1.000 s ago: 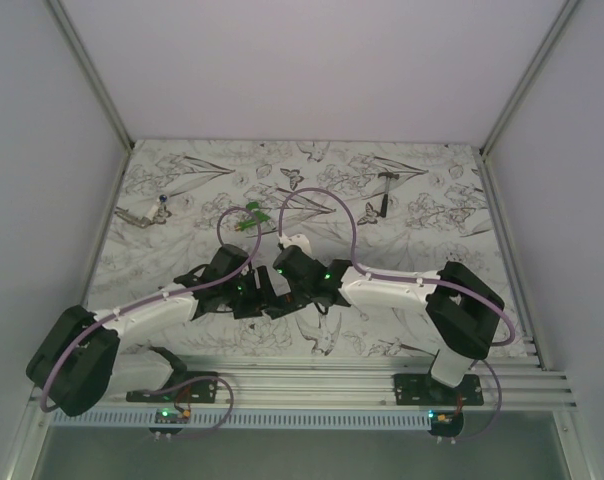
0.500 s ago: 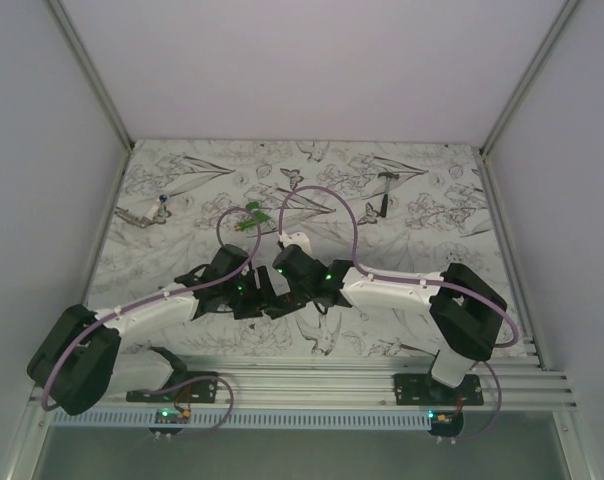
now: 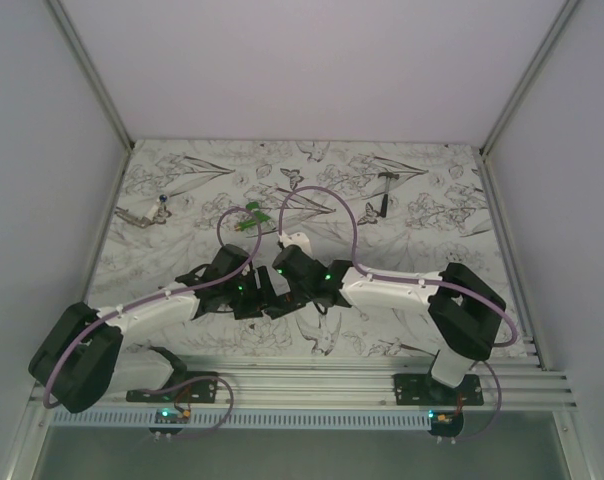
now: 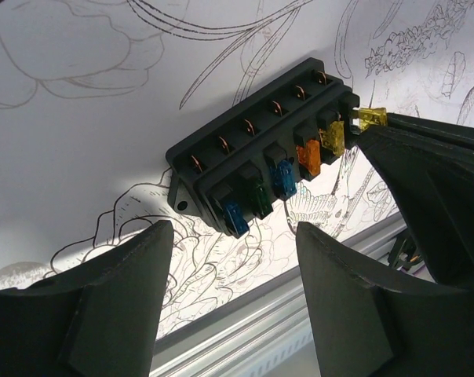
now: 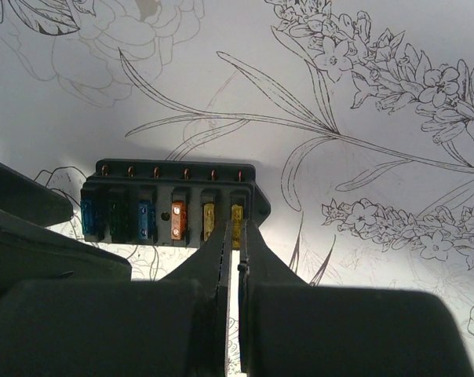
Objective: Snap on the fuse box
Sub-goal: Install the fuse at the fuse box base.
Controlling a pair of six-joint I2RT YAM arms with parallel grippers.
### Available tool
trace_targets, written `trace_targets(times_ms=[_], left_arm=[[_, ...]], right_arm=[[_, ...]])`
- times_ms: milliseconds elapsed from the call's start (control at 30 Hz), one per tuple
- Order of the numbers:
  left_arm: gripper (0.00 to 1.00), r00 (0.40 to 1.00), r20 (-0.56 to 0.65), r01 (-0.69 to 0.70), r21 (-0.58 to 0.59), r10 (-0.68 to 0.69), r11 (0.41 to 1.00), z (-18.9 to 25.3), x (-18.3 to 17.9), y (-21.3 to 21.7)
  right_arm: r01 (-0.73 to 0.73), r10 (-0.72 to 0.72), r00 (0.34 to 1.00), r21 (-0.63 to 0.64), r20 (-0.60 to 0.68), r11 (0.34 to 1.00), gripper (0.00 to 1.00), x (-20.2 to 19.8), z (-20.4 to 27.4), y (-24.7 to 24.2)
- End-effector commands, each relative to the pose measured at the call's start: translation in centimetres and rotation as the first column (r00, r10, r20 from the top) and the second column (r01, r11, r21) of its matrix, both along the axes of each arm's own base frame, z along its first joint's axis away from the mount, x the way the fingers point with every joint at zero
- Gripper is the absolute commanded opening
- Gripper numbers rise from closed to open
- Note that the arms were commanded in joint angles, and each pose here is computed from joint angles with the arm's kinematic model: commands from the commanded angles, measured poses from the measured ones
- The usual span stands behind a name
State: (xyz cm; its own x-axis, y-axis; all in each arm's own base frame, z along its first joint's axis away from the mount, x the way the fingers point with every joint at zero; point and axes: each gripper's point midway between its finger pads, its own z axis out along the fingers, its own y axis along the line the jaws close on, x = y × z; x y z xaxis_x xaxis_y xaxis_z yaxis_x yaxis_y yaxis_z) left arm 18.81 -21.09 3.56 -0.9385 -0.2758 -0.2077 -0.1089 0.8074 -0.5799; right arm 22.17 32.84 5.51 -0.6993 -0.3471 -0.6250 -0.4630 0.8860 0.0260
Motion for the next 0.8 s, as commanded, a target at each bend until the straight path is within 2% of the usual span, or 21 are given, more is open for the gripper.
trace_targets(times_ms=[0, 667, 767], left_arm=[[0.66, 1.0, 0.001, -0.007, -0.021, 0.007, 1.0, 0.6, 0.6, -0.4], [0.66, 1.0, -0.004, -0.017, -0.023, 0.017, 1.0, 0.5, 0.6, -0.4], [0.66, 1.0, -0.005, -0.019, -0.022, 0.019, 1.0, 0.5, 0.5, -0.3]], right_arm=[[0.031, -0.031, 0.999, 0.001, 0.023, 1.0, 0.0, 0.3, -0.3, 0.2], [0.015, -0.015, 1.0, -0.028, -0.007, 1.0, 0.0, -0.2, -1.8, -0.1], [0.01, -0.01, 1.0, -0.032, -0.014, 0.999, 0.03, -0.4, -2.1, -0.1]])
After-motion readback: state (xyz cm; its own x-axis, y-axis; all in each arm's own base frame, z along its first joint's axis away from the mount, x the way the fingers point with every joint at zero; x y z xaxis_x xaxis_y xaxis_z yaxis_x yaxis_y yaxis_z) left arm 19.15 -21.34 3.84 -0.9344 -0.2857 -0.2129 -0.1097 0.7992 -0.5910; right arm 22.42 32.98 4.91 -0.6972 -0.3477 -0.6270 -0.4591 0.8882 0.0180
